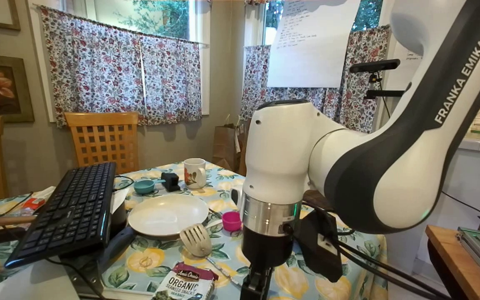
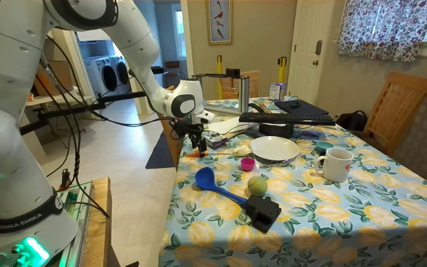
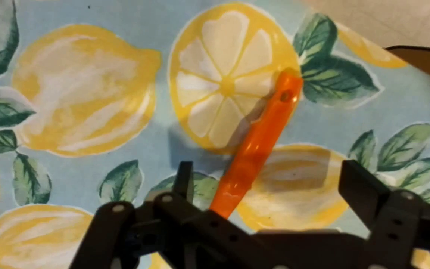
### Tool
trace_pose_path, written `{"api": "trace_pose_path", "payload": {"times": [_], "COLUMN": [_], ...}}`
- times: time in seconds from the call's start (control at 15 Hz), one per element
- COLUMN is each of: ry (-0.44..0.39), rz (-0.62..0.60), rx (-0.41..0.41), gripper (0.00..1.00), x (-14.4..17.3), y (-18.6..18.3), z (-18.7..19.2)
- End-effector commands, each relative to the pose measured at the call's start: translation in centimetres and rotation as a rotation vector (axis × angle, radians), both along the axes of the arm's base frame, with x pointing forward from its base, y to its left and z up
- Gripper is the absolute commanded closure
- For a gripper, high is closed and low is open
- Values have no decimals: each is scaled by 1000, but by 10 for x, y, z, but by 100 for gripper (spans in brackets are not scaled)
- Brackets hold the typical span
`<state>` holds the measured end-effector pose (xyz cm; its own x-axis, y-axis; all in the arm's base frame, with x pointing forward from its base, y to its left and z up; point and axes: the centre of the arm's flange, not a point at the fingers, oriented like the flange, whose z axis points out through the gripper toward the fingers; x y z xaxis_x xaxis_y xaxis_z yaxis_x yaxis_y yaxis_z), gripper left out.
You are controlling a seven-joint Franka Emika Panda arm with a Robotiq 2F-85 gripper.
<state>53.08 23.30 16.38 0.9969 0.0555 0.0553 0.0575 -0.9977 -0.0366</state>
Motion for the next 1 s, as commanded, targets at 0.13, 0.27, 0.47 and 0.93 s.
{"api": "trace_pose_path", "payload": {"times": [0.13, 0.27, 0.47, 0.93], "ry": [-32, -70, -63, -3], "rz": [-66, -120, -106, -207], "rx": [28, 25, 26, 76], "gripper": [0, 0, 0, 0], "x": [-17, -16, -6, -2], "y": [-1, -4, -6, -3], "z": [-3, -4, -6, -7]}}
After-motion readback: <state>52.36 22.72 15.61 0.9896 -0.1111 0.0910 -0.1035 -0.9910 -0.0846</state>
